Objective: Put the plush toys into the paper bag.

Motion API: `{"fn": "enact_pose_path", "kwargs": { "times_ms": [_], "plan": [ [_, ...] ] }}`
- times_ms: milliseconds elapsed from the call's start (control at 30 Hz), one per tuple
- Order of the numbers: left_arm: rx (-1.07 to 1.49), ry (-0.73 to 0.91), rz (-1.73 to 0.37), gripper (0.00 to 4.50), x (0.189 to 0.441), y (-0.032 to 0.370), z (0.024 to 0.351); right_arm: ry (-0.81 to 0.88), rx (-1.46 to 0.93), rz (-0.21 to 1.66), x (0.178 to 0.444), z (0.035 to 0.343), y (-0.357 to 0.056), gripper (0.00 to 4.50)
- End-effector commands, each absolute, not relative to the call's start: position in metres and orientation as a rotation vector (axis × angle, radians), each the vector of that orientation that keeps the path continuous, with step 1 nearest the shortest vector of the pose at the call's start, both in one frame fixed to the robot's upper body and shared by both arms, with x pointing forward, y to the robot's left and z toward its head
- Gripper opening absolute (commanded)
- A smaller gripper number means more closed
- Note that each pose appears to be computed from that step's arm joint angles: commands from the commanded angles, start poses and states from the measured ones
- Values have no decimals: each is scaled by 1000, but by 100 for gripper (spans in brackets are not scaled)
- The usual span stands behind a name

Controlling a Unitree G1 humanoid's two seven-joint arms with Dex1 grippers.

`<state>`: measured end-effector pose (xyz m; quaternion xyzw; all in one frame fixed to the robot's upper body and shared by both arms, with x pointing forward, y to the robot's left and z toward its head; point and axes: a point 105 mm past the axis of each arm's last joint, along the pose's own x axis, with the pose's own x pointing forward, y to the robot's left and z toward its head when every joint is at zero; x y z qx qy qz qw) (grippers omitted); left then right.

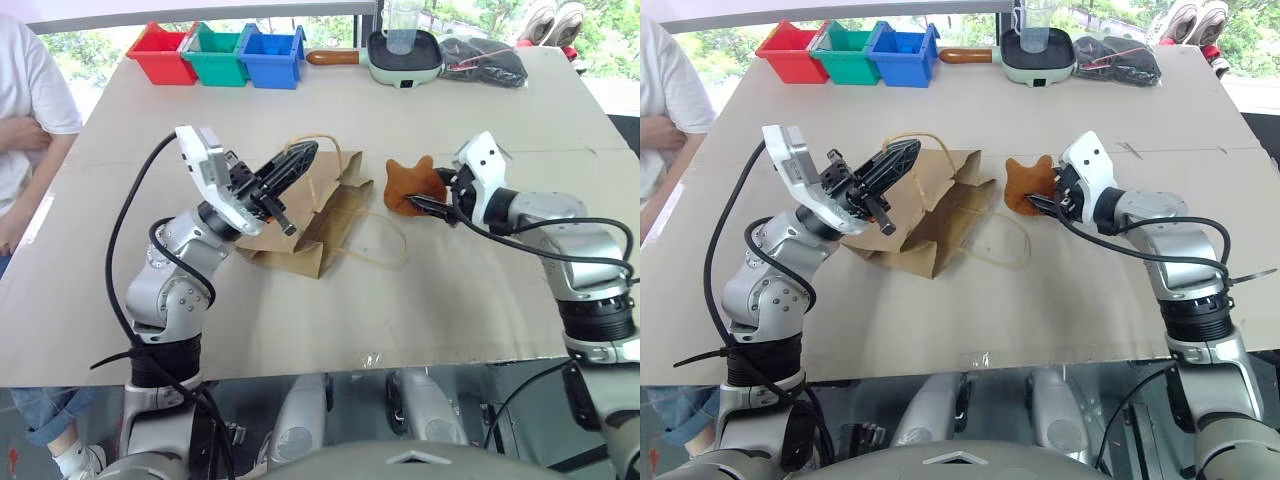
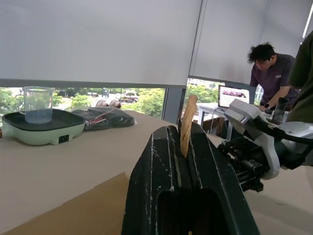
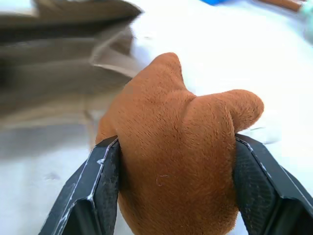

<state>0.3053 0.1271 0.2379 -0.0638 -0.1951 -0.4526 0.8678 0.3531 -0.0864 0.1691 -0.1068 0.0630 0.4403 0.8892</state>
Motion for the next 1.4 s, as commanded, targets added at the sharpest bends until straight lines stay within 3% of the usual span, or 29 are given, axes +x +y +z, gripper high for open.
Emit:
{"fn": "enact_pose_path", "kwargs": {
  "times_ms": [33,133,267,367,633,867,900,933,1000,1200,1400],
  "plan": [
    [-105,-469,-942,0,301,128,251,109,-265,948,354,168,-75,291],
    [-99,-470,-933,0,301,128,252,142,-279,955,356,154,-71,291],
    [-94,-471,-914,0,300,130,253,111,-201,1063,335,169,-63,143],
    [-97,-475,-916,0,299,128,255,101,-202,1113,321,177,-62,6],
    [-122,-478,-991,0,290,109,258,59,-242,1188,314,189,-23,6],
    [-154,-475,-1070,0,279,93,258,112,-305,1237,333,165,41,6],
    [-158,-475,-1076,0,278,92,258,123,-313,1252,335,160,48,70],
    [-159,-474,-1076,0,277,92,258,133,-317,1267,336,155,51,83],
    [-162,-474,-1068,0,276,95,258,137,-312,1287,337,150,53,198],
    [-127,-454,-993,0,279,117,251,80,-274,1364,322,159,40,443],
    [-45,-445,-926,0,290,134,251,72,-281,1353,313,166,18,443]
  ]
}}
